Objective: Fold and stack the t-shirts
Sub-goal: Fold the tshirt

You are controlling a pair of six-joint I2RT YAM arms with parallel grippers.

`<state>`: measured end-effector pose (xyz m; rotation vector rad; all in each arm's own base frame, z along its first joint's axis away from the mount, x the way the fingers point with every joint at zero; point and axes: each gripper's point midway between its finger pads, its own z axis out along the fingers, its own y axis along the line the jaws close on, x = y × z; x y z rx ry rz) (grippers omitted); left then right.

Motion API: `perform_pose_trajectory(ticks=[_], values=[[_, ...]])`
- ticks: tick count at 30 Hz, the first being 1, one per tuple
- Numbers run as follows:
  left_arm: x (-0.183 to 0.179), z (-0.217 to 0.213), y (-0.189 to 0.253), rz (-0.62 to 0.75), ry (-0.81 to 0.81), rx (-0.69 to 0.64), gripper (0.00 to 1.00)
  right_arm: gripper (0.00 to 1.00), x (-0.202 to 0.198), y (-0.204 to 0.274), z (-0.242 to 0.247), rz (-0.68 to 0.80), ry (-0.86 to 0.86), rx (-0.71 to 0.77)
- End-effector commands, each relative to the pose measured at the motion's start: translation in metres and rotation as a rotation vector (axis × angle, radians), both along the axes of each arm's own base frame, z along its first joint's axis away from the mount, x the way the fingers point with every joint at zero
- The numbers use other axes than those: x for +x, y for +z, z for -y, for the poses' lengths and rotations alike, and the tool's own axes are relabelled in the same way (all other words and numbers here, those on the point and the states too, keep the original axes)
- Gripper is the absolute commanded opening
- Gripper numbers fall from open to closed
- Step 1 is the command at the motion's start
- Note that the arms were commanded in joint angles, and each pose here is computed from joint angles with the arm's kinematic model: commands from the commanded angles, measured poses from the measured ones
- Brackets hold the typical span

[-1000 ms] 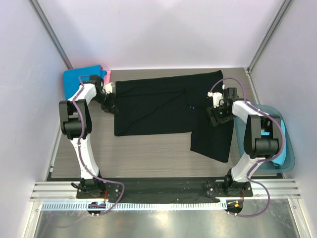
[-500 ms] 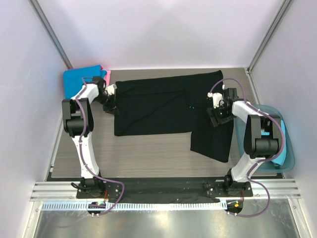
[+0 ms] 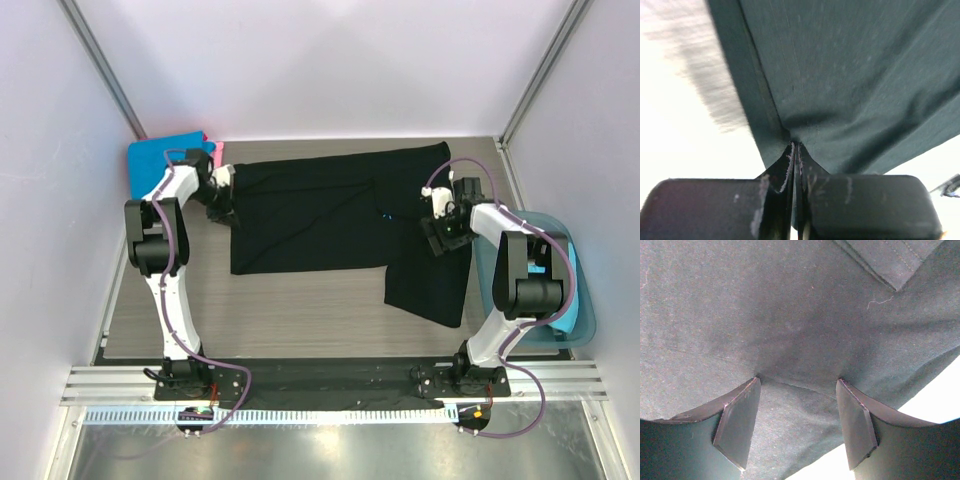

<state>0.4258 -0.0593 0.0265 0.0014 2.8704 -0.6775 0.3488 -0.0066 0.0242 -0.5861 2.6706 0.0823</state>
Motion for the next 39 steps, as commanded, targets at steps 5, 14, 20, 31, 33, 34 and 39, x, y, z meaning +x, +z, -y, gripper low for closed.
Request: perform_pose_trajectory(ticks=[5,14,20,31,33,34,39], values=[[0.038,-0.017,0.029,0.138,-0.013,0.103,0.00,0.68,0.003,0.012,0.011,0.051,-0.002,-0.046],[0.035,-0.021,0.027,0.145,-0.035,0.131,0.00,0.68,-0.002,0.011,0.013,0.049,-0.004,-0.049],[0.035,-0.032,0.029,0.145,-0.014,0.200,0.11,0.68,0.000,0.016,0.013,0.058,-0.008,-0.047],[-0.035,-0.013,0.109,0.408,-0.396,0.287,0.43,0.67,-0.037,0.070,0.000,0.151,0.250,-0.037],[-0.049,-0.011,0.105,0.411,-0.446,0.319,0.43,0.68,-0.056,0.067,-0.007,0.151,0.356,-0.027],[-0.060,-0.008,0.093,0.379,-0.455,0.309,0.43,0.68,-0.063,0.064,-0.009,0.143,0.395,-0.026],[-0.066,-0.002,0.080,0.340,-0.384,0.288,0.42,0.66,-0.126,0.037,-0.013,0.043,0.749,-0.065]])
